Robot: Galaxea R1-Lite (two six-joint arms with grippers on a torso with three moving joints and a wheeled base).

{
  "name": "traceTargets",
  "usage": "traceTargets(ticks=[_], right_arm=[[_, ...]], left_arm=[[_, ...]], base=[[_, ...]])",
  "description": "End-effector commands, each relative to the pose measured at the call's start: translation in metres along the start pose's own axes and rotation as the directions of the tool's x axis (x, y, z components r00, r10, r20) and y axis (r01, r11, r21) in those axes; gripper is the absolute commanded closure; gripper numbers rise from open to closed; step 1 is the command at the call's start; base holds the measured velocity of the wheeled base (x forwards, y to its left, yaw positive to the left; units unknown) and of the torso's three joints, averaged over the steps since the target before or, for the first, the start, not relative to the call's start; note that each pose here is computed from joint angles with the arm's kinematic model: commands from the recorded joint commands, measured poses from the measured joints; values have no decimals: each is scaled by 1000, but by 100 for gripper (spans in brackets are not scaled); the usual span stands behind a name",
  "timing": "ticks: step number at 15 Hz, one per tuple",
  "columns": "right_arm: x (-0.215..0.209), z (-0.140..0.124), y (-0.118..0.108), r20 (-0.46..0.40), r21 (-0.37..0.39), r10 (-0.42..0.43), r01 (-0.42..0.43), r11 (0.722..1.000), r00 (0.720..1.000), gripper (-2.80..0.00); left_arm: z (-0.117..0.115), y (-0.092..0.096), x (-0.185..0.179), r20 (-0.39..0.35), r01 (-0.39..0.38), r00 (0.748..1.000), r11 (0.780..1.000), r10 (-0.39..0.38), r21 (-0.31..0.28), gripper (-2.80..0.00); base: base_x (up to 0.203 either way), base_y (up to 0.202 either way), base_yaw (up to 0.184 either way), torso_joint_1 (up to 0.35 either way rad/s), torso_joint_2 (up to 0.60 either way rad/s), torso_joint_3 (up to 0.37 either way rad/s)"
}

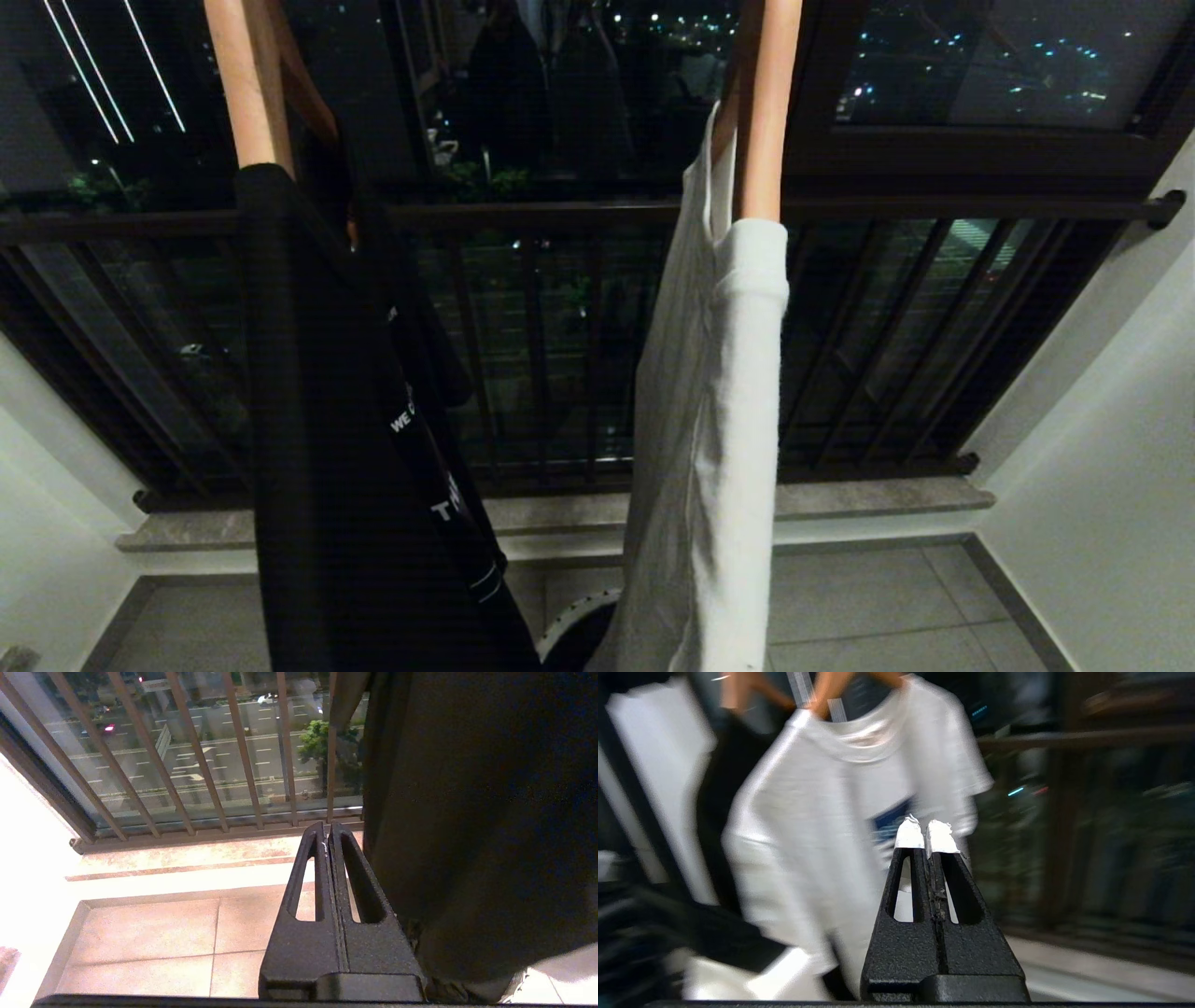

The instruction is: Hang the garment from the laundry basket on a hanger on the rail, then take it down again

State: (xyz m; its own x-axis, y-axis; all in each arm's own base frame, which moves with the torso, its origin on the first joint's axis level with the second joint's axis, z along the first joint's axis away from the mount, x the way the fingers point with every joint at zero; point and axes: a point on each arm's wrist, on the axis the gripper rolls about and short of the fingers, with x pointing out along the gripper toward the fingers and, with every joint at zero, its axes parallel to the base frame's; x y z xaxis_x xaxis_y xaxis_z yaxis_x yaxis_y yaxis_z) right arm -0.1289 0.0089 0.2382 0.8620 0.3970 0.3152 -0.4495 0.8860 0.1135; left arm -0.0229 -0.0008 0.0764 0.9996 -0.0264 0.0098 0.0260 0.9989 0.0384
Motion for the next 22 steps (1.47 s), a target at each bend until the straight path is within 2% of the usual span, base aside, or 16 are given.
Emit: traceTargets(ticks=[1, 3, 6, 8, 10, 12, 15, 16, 20, 22], right_arm=[[-13, -14, 1, 43, -42, -35, 37, 998, 998, 0], [-12, -24, -5, 53, -95, -160, 165, 982, 986, 0], [-4, -34, -14, 52, -105, -261, 265, 959, 964, 0], [4, -45, -23, 53, -109, -364, 367, 924, 930, 0], [11, -56, -30, 60, -108, -425, 429, 897, 903, 0], [17, -69, -39, 48, -107, -503, 505, 856, 863, 0], [24, -95, -51, -8, -114, -577, 573, 812, 816, 0], [26, -101, -54, -16, -118, -588, 582, 805, 809, 0], [33, -132, -65, -77, -141, -602, 590, 795, 794, 0], [36, -152, -72, -95, -188, -605, 582, 791, 791, 0]], left_arm=[[-1, 0, 0, -2, 0, 1000, 1000, 0, 0, 0], [-1, 0, 0, -2, 0, 1000, 1000, 0, 0, 0], [-1, 0, 0, -2, 0, 1000, 1000, 0, 0, 0], [-1, 0, 0, -2, 0, 1000, 1000, 0, 0, 0], [-1, 0, 0, -2, 0, 1000, 1000, 0, 0, 0], [-1, 0, 0, -2, 0, 1000, 1000, 0, 0, 0], [-1, 0, 0, -2, 0, 1000, 1000, 0, 0, 0], [-1, 0, 0, -2, 0, 1000, 1000, 0, 0, 0], [-1, 0, 0, -2, 0, 1000, 1000, 0, 0, 0], [-1, 0, 0, -2, 0, 1000, 1000, 0, 0, 0]], base=[[0, 0, 0, 0, 0, 0], [0, 0, 0, 0, 0, 0], [0, 0, 0, 0, 0, 0], [0, 0, 0, 0, 0, 0], [0, 0, 0, 0, 0, 0], [0, 0, 0, 0, 0, 0], [0, 0, 0, 0, 0, 0], [0, 0, 0, 0, 0, 0], [0, 0, 0, 0, 0, 0], [0, 0, 0, 0, 0, 0]])
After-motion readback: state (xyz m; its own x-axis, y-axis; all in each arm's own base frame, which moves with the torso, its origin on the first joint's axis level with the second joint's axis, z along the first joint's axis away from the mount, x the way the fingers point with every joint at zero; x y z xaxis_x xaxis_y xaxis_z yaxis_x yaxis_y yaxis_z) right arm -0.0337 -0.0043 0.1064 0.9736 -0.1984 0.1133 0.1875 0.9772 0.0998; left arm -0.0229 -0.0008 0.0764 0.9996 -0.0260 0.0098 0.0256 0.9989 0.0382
